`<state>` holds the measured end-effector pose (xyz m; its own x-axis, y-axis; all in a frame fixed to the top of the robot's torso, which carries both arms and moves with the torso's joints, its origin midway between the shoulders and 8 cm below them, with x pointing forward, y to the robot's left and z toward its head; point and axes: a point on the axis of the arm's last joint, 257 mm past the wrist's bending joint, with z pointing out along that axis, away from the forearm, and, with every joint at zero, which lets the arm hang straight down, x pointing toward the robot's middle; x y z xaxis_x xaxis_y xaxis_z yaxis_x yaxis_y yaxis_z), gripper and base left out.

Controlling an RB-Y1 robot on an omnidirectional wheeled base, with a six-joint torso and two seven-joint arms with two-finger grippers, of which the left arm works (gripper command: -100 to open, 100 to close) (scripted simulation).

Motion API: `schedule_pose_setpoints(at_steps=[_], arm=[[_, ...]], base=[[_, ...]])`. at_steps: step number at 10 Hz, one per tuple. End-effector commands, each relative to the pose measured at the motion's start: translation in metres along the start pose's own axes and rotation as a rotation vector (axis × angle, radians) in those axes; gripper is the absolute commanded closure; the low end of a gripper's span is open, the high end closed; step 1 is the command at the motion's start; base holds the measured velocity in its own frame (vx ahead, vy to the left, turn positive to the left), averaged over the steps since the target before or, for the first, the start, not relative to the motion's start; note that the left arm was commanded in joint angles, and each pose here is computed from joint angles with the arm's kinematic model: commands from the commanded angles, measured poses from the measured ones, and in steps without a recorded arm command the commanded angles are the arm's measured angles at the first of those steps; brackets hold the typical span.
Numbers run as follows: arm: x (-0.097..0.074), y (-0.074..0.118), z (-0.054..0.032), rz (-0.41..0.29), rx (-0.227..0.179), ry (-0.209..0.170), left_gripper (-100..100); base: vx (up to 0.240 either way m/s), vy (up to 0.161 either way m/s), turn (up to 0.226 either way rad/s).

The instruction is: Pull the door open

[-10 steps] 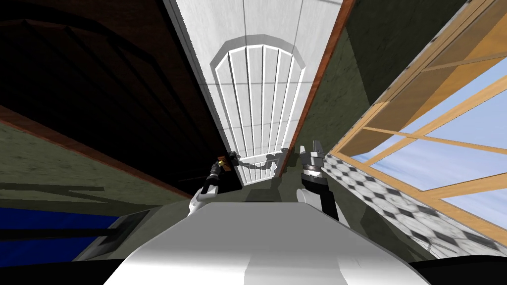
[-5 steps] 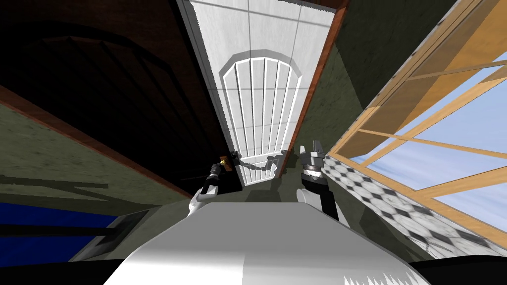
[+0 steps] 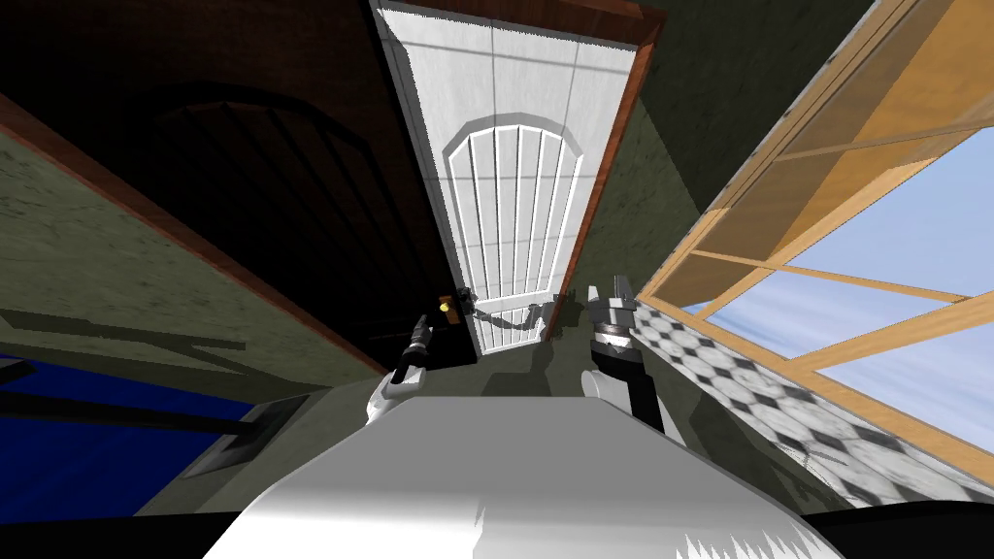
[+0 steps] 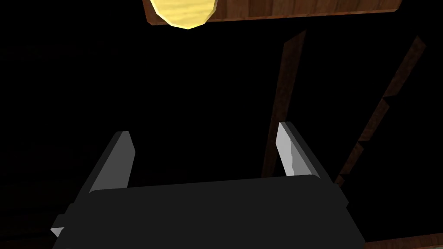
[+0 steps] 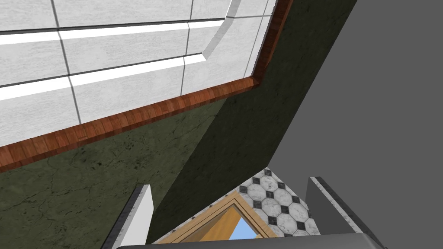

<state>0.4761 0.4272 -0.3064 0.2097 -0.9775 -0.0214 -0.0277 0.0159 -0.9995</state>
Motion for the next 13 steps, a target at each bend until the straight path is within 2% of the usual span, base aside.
schedule_pose_setpoints(at_steps=[1, 3, 4, 5, 6, 8, 10, 13], arm=[[0.01, -0.003, 0.0008, -0.007, 0.007, 0.019, -100], [0.029, -0.009, 0.0026, -0.018, 0.021, 0.051, -100], [0.025, -0.007, 0.0025, -0.014, 0.017, 0.042, -100], [0.0, 0.004, -0.0039, 0.0, -0.008, 0.004, -100], [-0.012, 0.009, -0.0071, 0.007, -0.02, -0.017, -100], [-0.018, 0.01, -0.007, 0.01, -0.023, -0.029, -100], [-0.011, 0.006, -0.0025, 0.005, -0.012, -0.02, -100], [0.017, -0.009, 0.0098, -0.012, 0.022, 0.018, -100]], base=[[-0.175, -0.062, -0.056], [-0.172, -0.054, -0.089], [-0.071, -0.029, -0.012], [-0.018, 0.054, 0.211], [0.034, 0.097, 0.184], [0.142, 0.094, 0.003], [0.191, 0.015, -0.054], [0.217, -0.061, -0.135]])
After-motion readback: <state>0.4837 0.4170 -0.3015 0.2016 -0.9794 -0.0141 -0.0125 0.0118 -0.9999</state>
